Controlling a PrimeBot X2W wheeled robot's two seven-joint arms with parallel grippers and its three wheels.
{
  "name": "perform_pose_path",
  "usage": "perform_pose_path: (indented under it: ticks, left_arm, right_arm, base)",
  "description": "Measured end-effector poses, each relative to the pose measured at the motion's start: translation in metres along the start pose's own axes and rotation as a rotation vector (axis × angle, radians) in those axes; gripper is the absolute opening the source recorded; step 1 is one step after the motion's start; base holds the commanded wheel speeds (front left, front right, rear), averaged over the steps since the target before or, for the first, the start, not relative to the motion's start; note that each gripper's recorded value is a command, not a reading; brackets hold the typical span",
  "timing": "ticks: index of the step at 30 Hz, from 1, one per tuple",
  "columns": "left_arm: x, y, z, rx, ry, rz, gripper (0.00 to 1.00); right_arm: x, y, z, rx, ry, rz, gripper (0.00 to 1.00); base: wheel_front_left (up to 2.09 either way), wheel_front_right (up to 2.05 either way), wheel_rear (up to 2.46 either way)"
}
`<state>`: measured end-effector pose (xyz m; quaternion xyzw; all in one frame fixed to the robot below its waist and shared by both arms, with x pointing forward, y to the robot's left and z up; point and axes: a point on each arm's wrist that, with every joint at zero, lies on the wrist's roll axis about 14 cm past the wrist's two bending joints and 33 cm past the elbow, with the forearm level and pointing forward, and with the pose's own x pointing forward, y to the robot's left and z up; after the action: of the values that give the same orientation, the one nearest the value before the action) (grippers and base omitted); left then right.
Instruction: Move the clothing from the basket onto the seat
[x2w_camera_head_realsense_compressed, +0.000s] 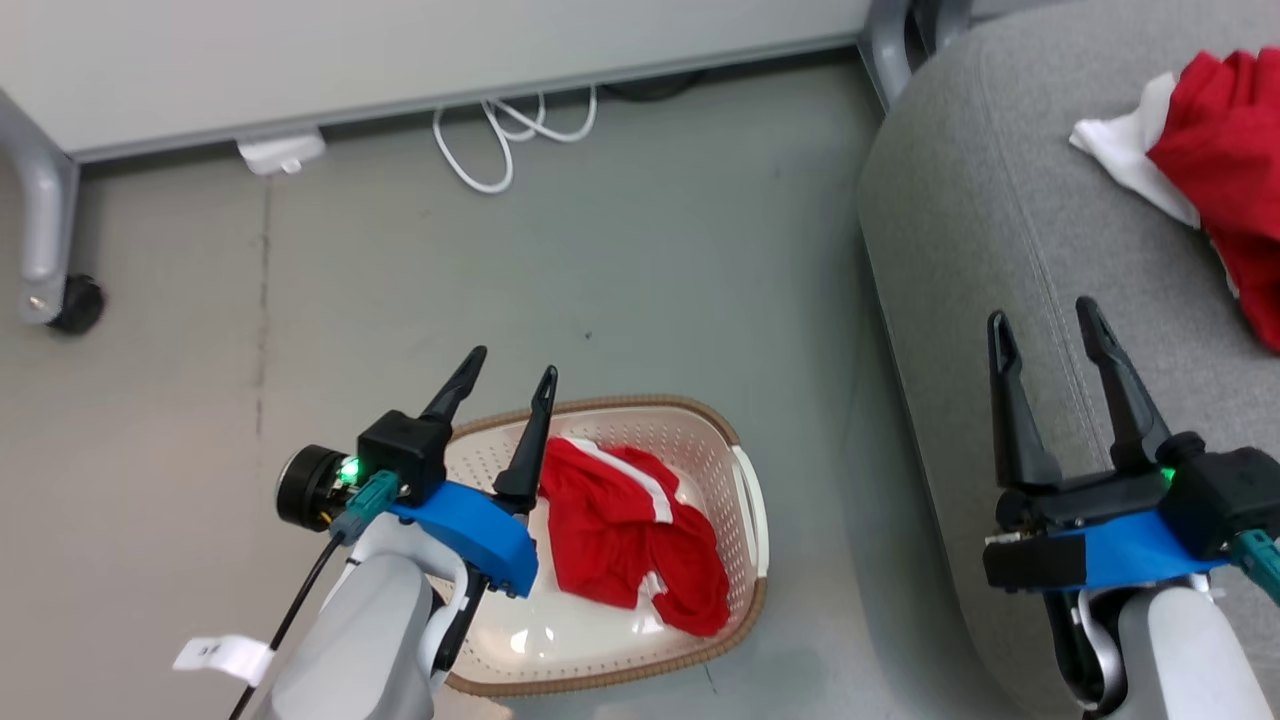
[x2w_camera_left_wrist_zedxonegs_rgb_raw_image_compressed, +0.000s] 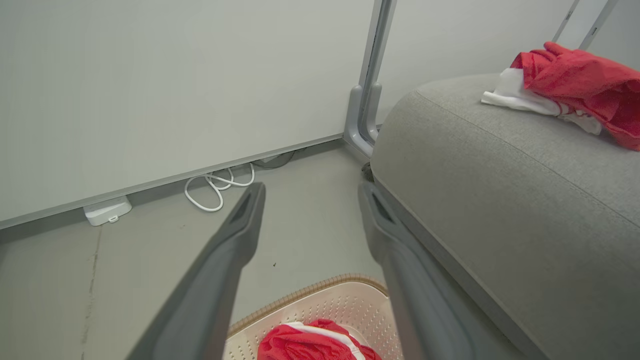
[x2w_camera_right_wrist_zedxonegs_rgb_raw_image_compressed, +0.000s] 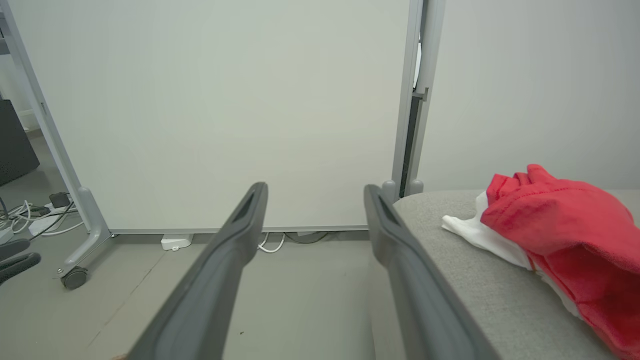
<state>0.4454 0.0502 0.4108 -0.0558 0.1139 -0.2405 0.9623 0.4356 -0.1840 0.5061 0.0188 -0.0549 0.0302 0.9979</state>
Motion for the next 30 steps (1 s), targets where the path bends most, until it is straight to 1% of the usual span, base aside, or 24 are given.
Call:
perform_pose_path:
  ticks: [6,10,18,22,26,30]
  left_arm:
    - [0.021,-0.013,-0.054,-0.008,0.16,-0.089,1.0]
    - [0.029,-0.017,-0.087,-0.02,0.255,-0.124,1.0]
    - [0.037,-0.014,-0.152,-0.026,0.443,-0.164,1.0]
    - [0.033,-0.011,-0.188,-0.03,0.554,-0.173,1.0]
    - [0.035,-0.007,-0.212,-0.044,0.625,-0.174,1.0]
    - [0.029,-0.004,-0.239,-0.05,0.72,-0.181,1.0]
  right_arm:
    - [0.014,-0.012,-0.016,-0.019,0.024,-0.025,1.0]
    - [0.023,-0.016,-0.029,-0.029,0.046,-0.029,1.0]
    - [0.04,-0.02,-0.057,-0.045,0.086,-0.026,1.0]
    - [0.047,-0.021,-0.072,-0.055,0.107,-0.021,1.0]
    - [0.051,-0.023,-0.088,-0.063,0.135,-0.02,1.0]
    - [0.054,-0.026,-0.103,-0.069,0.159,-0.022,1.0]
  base:
    - [0.0,0.0,0.0]
    - [0.0,0.0,0.0]
    - [0.0,0.0,0.0]
    - [0.0,0.0,0.0]
    - [0.0,0.0,0.0]
    - [0.0,0.0,0.0]
